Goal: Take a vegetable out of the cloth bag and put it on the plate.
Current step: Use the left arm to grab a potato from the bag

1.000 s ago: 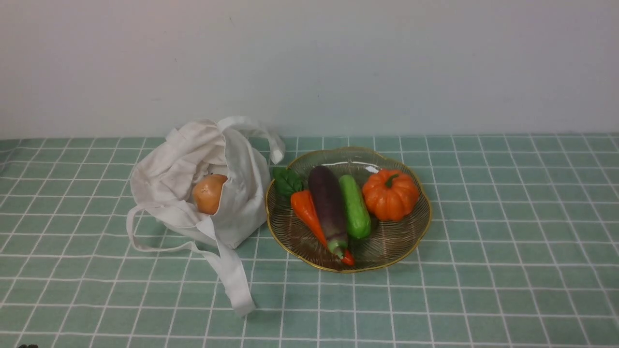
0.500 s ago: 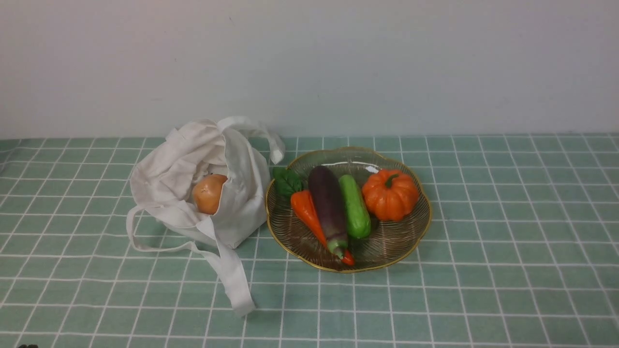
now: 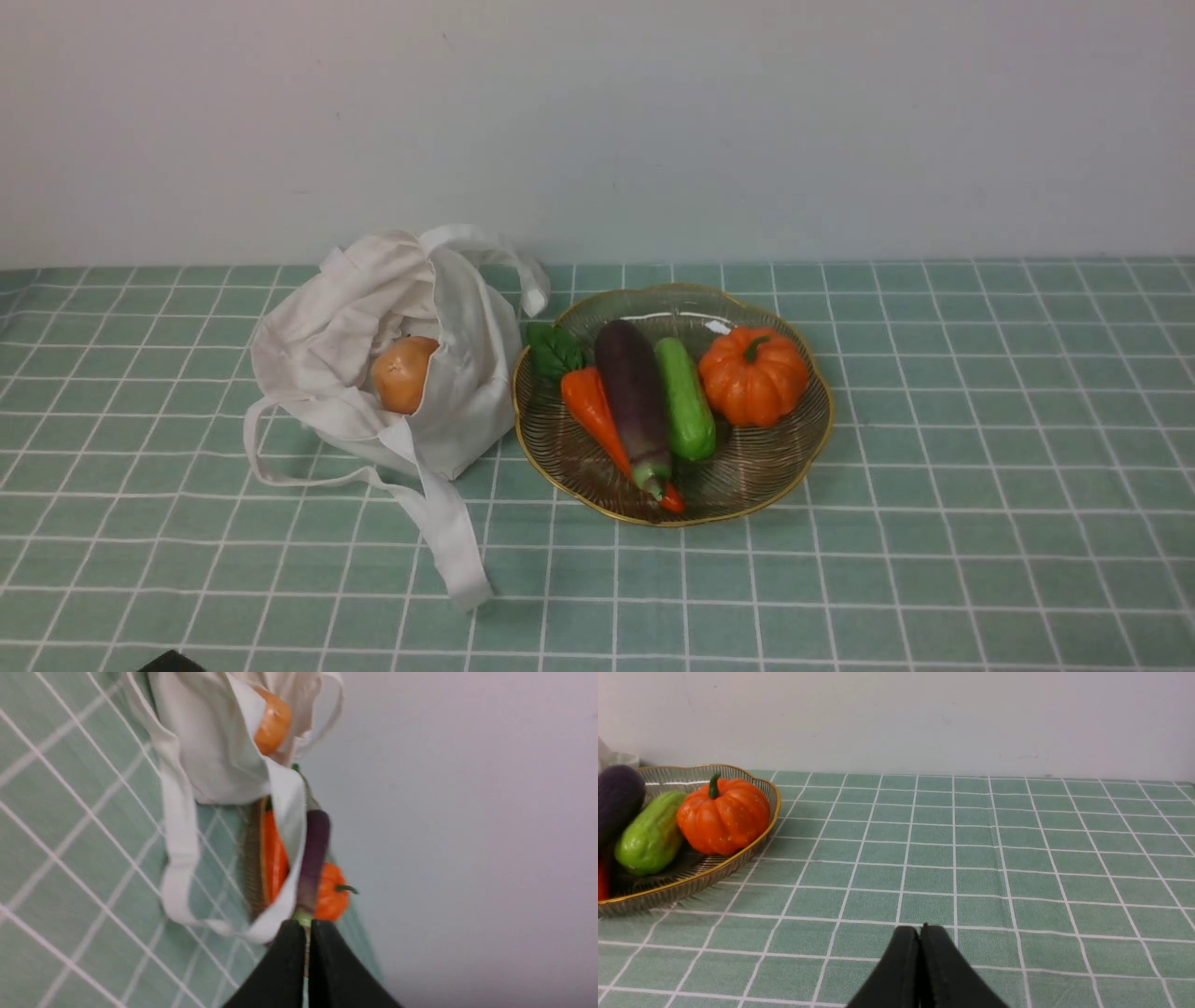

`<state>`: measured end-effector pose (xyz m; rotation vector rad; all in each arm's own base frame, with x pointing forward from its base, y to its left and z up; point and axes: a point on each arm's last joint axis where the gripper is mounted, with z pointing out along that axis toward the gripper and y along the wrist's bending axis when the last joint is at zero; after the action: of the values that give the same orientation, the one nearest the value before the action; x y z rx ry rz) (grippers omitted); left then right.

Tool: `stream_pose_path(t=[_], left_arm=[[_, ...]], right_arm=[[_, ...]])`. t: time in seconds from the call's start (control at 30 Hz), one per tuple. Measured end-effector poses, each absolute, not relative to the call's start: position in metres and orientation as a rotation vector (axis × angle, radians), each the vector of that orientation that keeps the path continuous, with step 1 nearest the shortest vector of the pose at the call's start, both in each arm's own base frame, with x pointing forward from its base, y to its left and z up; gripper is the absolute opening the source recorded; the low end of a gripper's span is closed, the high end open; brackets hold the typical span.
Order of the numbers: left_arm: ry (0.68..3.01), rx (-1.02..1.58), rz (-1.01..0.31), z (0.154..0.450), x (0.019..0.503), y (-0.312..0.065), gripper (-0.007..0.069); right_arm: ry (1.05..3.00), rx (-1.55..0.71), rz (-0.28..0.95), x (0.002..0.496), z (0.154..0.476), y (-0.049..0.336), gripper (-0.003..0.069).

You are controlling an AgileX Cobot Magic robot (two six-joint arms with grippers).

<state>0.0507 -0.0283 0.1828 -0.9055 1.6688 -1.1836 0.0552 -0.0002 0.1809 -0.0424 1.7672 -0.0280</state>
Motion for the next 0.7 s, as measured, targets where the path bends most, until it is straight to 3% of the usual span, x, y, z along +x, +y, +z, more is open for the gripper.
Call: stream_pose_path(t=[0.17,0.3,0.37,0.4,0.47,0.57,0.7], left_arm=[[1.611,-0.905,-1.216,0.189,0.051,-0.028,-0.0004],[1.582,-0.709,-1.162,0.227,0.046,-0.03,-0.0005],[1.654,-0.569,-1.123,0.263,0.047,-0.035,-0.0008],[1.677,-0.558,-1.103,0.262,0.048,-0.036,-0.0008],[1.917,-0.409,-1.012,0.282,0.062,-0.044,-0.0008],[2.274,-0.266,-0.85,0.285,0.095,-0.047,-0.0008],[2.53,-0.189,-0.65,0.29,0.147,-0.04,0.0001]], right_arm=[[1.767,-0.042,-0.028,0.055,0.181,0.0,-0.0015],[1.767,-0.042,-0.028,0.055,0.181,0.0,-0.0015],[1.767,-0.042,-0.028,0.055,0.181,0.0,-0.0015],[1.767,-0.042,-0.028,0.055,0.181,0.0,-0.0015],[1.767,-0.042,-0.028,0.055,0.181,0.0,-0.0015],[1.767,-0.042,-0.028,0.055,0.181,0.0,-0.0015],[1.767,-0.042,-0.028,0.055,0.181,0.0,-0.0015]])
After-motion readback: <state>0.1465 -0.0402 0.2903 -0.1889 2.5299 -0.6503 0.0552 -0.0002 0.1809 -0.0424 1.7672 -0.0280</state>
